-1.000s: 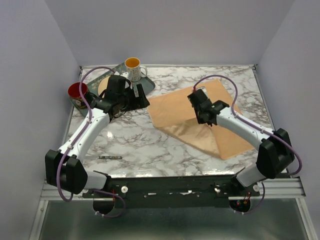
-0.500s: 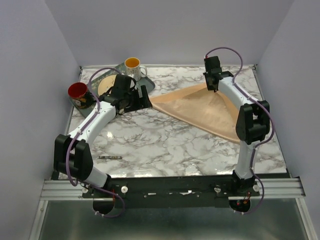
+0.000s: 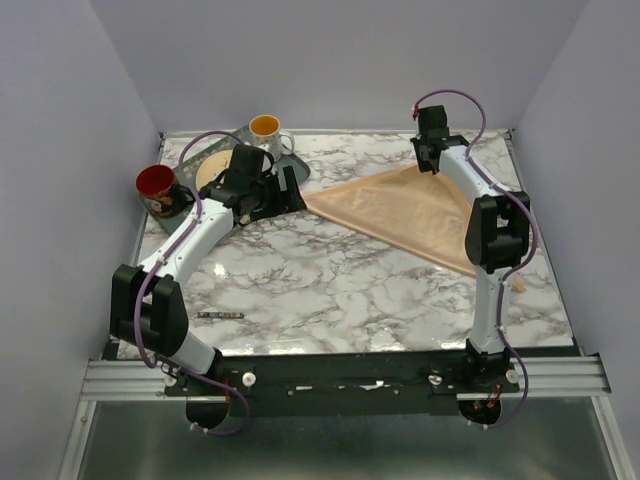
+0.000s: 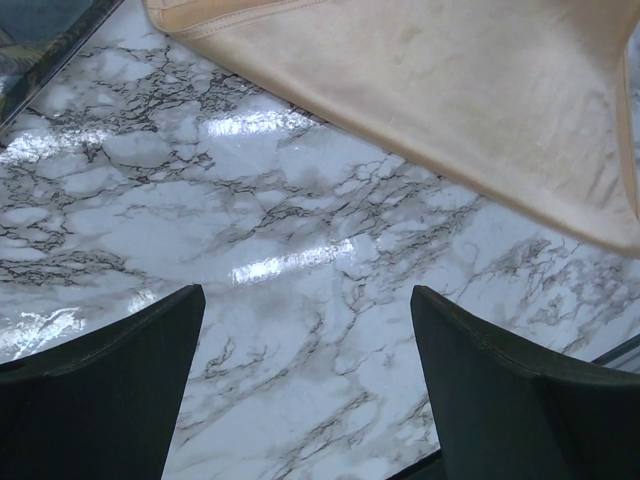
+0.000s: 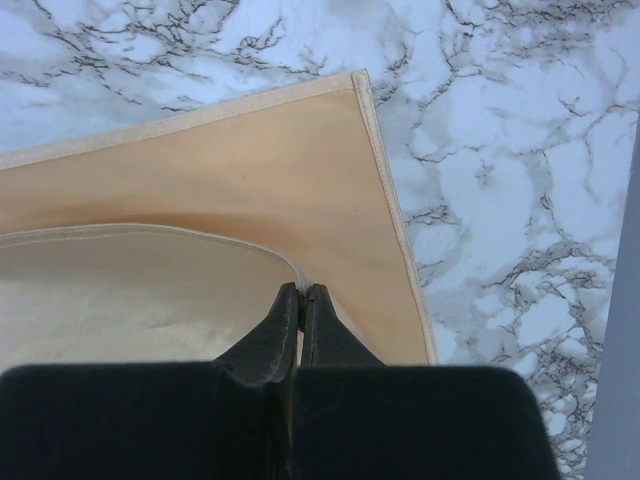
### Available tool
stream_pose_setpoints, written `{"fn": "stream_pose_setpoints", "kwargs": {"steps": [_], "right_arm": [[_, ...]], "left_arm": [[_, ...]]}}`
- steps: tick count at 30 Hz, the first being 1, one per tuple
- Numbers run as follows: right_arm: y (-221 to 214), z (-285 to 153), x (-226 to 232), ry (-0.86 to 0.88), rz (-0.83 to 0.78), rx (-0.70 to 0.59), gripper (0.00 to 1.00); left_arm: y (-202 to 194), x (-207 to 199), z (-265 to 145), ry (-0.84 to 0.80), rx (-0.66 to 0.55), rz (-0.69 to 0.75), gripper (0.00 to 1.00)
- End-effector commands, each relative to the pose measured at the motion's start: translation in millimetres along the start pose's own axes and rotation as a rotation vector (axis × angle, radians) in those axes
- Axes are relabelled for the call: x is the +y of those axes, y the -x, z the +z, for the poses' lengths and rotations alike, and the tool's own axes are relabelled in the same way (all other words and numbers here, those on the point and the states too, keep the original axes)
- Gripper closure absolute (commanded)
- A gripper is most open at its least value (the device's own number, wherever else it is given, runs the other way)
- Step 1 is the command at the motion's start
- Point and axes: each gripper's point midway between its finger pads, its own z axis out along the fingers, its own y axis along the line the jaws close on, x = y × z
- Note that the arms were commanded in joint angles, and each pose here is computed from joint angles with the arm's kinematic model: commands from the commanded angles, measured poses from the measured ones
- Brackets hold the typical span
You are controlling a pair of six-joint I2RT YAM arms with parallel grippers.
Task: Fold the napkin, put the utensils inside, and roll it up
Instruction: Fold the napkin
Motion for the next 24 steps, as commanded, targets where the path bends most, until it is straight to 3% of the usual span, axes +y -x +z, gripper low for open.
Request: {"fn": "stream_pose_setpoints", "kwargs": {"steps": [1,24], "right_arm": [[15.7,13.4,-4.3,0.013,0.009,-0.039,0.99],[27.9,55.8,-18.3,0.003,-0.014,-0.065,0.98]], "left_arm": [[8.5,-9.2,2.4,-0.029,-0.007,0.013,0.07],[15.3,-14.4,2.7,-0.032,-0.010,0.025,0.06]]}}
